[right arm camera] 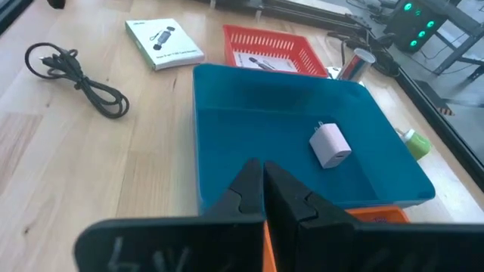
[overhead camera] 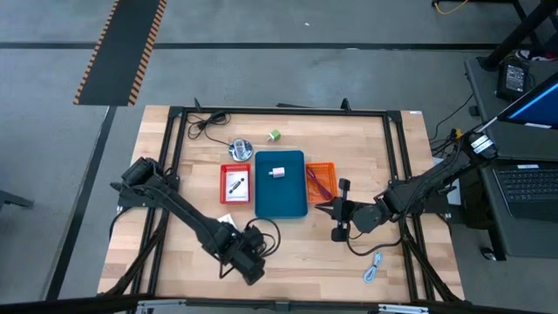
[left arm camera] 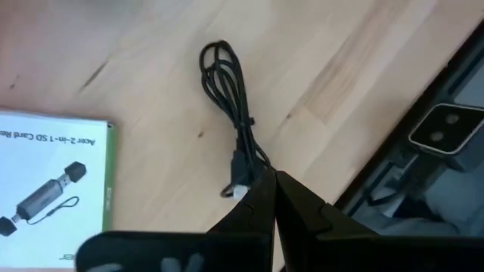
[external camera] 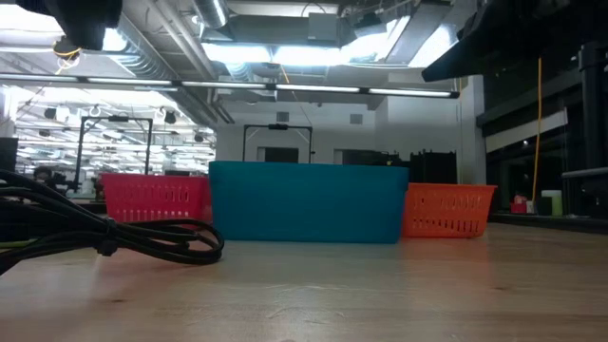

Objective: Pick and place items into bin
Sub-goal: Put the black USB cable into the orange bin

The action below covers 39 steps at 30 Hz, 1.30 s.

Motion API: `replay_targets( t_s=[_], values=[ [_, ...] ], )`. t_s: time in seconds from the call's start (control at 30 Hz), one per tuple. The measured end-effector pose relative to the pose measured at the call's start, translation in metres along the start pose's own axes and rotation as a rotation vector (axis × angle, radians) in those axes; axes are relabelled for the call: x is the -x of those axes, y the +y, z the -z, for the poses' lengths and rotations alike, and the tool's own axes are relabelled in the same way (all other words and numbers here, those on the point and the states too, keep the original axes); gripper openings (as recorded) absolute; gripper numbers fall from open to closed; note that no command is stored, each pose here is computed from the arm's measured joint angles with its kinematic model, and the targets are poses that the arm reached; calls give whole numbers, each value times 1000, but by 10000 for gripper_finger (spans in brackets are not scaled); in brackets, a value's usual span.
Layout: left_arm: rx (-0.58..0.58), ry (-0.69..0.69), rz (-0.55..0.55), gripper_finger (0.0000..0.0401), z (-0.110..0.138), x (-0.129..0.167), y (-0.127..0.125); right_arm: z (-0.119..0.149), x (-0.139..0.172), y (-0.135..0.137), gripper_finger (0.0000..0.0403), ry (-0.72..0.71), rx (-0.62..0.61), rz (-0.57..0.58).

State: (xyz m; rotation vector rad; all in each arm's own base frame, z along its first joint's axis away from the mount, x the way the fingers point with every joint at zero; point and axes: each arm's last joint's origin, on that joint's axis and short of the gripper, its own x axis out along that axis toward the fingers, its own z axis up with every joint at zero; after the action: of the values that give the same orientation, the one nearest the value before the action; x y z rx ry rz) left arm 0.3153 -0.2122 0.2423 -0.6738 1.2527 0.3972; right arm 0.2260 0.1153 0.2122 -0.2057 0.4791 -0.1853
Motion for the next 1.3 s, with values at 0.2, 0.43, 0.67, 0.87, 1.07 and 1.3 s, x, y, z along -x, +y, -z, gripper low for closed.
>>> replay_targets(
  t_s=[0.2,0.43,0.67,0.87,1.07,1.3],
  values=[
    [30,-3,-11,28,-3,-3,1,0,0,0,0,4,1,1],
    [43,0,-10,81,2,-2,0,2,0,0,0,20,13,3],
    [106,14,-40,133,7,-16,-3,5,0,-1,0,41,0,3],
    [114,39,-72,160,9,-38,-6,6,0,-1,0,54,-9,6],
    [121,34,-124,159,9,-60,-5,6,0,-1,0,54,-36,7],
    [120,90,-175,157,13,-83,-4,7,0,-1,0,56,-51,7]
  ],
)
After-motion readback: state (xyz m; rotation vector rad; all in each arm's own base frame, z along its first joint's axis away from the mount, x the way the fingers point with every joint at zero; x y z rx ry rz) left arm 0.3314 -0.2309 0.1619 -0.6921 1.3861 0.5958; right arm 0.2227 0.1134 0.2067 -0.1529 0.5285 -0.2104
